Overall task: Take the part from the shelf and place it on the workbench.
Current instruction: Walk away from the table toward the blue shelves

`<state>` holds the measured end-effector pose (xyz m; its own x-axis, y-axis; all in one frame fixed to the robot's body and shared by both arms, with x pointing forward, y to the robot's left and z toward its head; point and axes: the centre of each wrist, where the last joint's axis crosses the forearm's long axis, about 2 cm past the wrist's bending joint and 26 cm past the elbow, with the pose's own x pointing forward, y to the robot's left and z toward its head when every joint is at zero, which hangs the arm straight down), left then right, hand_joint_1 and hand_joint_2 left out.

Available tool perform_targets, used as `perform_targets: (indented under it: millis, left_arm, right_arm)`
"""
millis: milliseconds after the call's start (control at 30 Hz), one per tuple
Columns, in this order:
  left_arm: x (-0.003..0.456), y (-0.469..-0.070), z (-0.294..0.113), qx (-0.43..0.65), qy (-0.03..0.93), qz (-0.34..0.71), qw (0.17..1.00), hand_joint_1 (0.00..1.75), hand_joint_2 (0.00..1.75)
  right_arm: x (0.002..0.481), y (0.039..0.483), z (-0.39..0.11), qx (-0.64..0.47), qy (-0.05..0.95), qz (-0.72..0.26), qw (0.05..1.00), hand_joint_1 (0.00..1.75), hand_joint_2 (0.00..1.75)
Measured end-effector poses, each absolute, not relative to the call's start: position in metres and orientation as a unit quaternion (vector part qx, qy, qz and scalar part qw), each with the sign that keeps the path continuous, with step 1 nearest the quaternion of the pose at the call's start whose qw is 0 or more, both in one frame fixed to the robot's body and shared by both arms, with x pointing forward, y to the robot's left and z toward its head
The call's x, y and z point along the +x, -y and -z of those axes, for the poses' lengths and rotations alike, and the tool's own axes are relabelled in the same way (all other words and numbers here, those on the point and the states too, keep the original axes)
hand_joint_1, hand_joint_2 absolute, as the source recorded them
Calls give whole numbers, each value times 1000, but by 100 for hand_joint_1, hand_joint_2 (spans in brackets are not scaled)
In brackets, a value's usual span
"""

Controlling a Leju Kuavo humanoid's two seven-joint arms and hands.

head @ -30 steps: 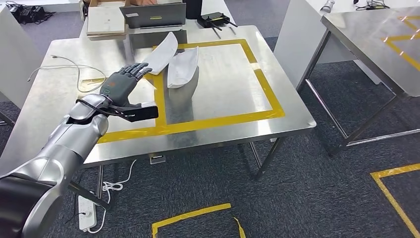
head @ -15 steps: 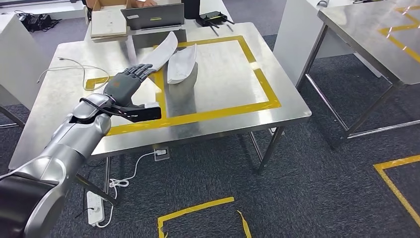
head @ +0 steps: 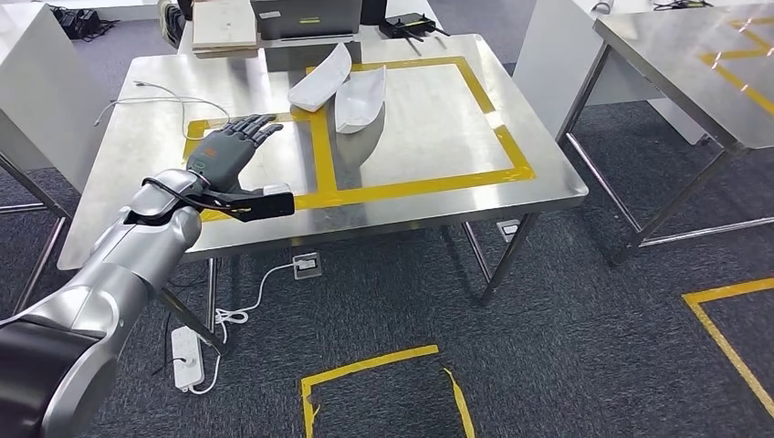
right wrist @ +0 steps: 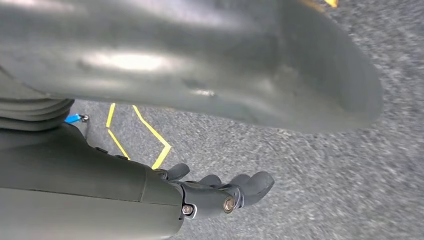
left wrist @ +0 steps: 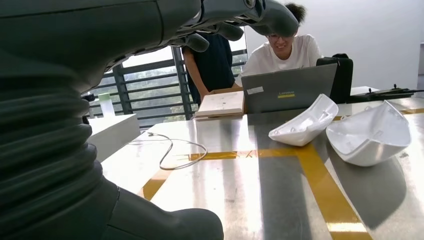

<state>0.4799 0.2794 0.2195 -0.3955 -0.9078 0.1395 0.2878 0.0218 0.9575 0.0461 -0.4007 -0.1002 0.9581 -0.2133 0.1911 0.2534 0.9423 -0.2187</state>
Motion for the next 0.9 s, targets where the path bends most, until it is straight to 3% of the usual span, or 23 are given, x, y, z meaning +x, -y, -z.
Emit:
perform_targets:
  millis: [900]
  left_arm:
    - [481, -286, -222, 288, 547, 627, 474, 0, 175]
  right_arm:
    - [49, 399, 100, -120, 82, 113, 983, 0, 0]
